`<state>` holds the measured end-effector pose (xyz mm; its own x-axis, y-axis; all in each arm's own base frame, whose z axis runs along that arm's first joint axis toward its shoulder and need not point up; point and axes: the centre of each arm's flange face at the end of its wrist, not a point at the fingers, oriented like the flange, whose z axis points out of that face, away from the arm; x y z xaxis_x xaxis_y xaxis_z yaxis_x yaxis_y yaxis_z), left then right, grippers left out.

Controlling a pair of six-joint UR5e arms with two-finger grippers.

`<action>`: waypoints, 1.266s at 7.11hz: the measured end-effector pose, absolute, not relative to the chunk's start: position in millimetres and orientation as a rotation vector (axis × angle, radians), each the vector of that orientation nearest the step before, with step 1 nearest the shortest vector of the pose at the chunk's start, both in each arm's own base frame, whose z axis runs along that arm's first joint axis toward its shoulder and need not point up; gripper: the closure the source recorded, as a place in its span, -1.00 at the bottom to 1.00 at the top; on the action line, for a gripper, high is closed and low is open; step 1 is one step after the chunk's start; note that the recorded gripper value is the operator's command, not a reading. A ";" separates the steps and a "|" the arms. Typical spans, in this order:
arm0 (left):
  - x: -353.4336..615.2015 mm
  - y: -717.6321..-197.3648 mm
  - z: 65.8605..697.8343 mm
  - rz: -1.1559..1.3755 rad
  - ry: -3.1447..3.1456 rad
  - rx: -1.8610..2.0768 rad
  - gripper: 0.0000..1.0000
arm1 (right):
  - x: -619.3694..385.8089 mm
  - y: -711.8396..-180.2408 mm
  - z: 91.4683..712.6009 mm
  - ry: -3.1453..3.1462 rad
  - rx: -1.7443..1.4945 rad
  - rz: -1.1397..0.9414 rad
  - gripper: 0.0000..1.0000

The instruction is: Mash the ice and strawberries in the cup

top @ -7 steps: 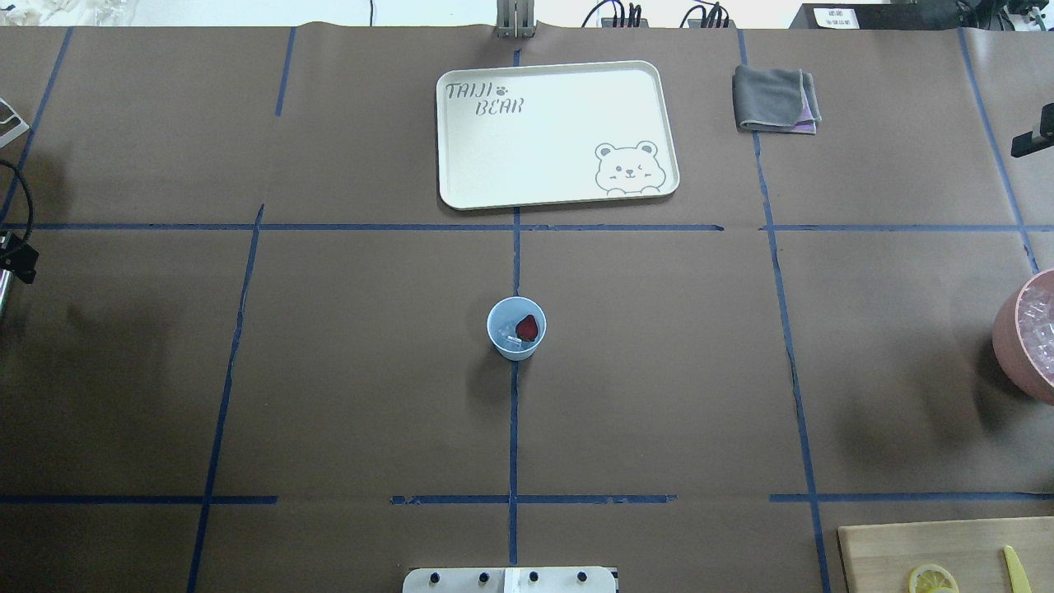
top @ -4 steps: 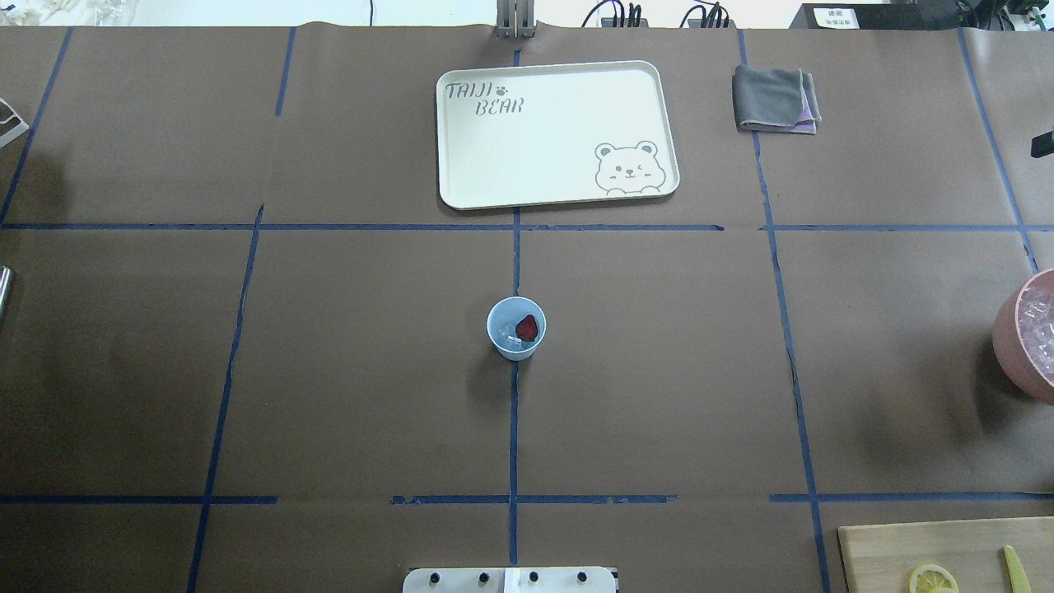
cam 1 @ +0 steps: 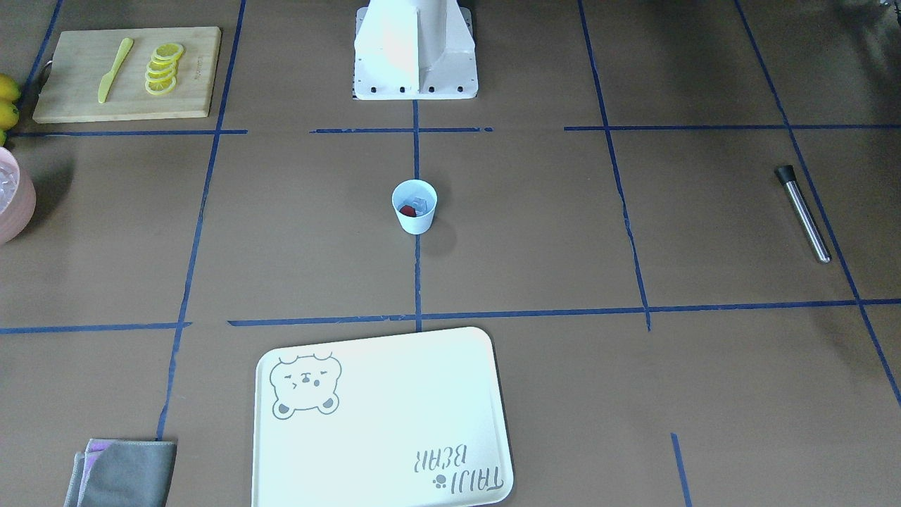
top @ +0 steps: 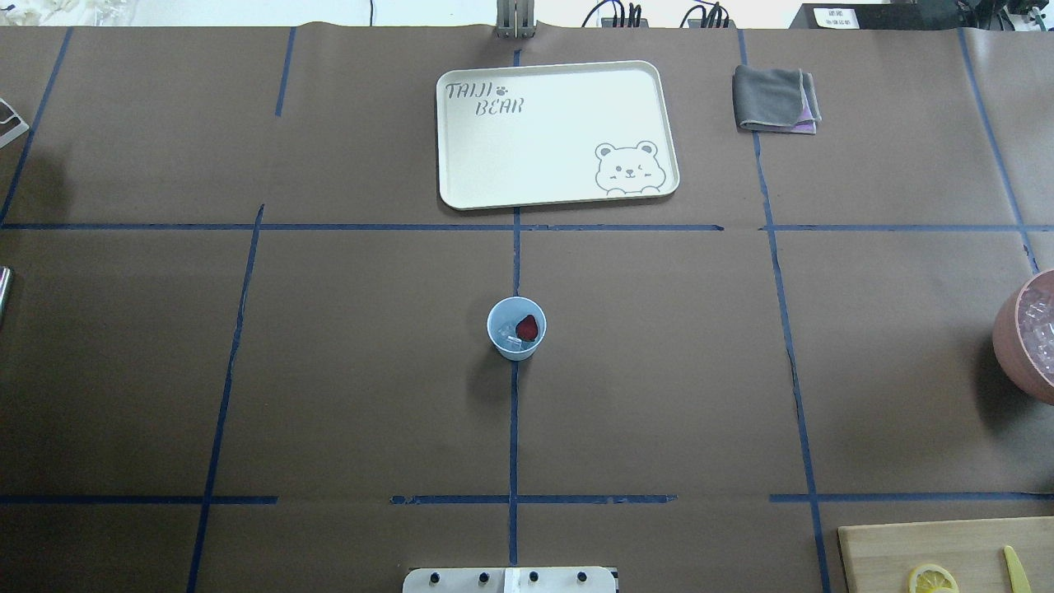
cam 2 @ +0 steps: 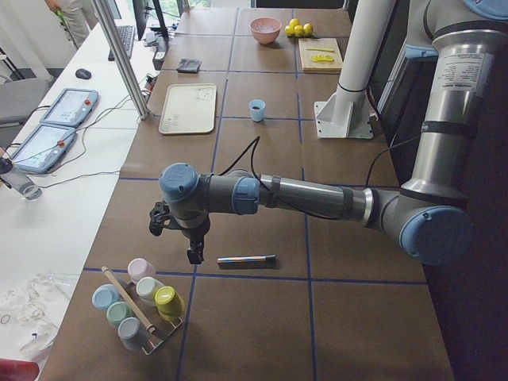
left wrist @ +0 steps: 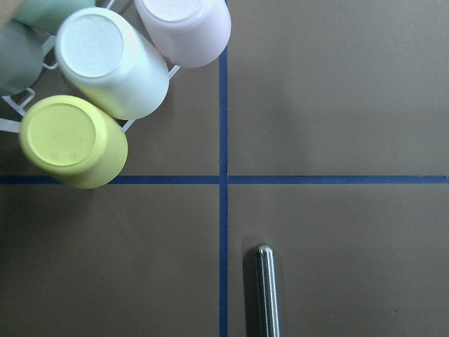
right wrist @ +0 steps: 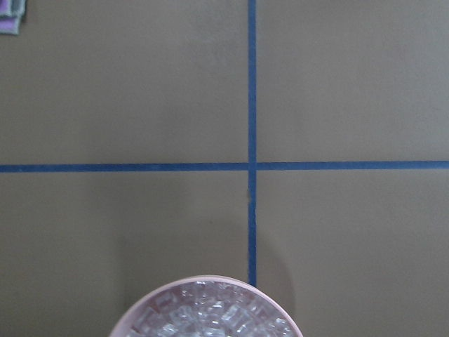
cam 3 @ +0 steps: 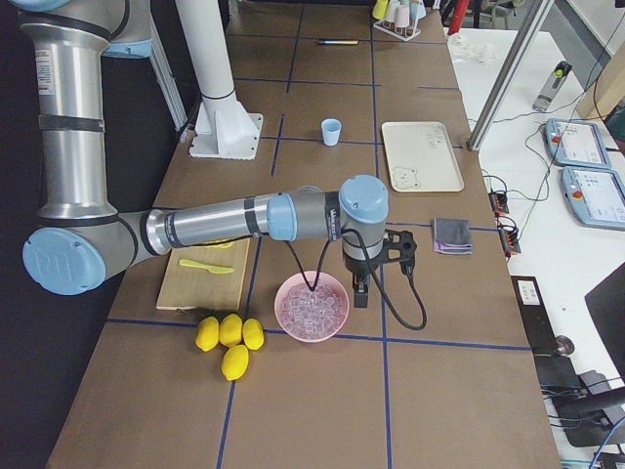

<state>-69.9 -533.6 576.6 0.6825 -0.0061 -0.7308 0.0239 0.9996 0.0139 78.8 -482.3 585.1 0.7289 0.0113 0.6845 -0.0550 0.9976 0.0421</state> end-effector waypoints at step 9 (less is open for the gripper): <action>-70.8 -479.0 569.3 -0.014 0.812 0.025 -1.00 | 83.3 -478.6 614.2 -0.754 0.033 0.001 -1.00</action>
<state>-70.8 -479.0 569.3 0.6882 -0.0031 -0.7255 0.0219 0.9996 0.0166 83.3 -478.6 614.2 0.7290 -0.0107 0.6844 -0.0133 0.9995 0.0298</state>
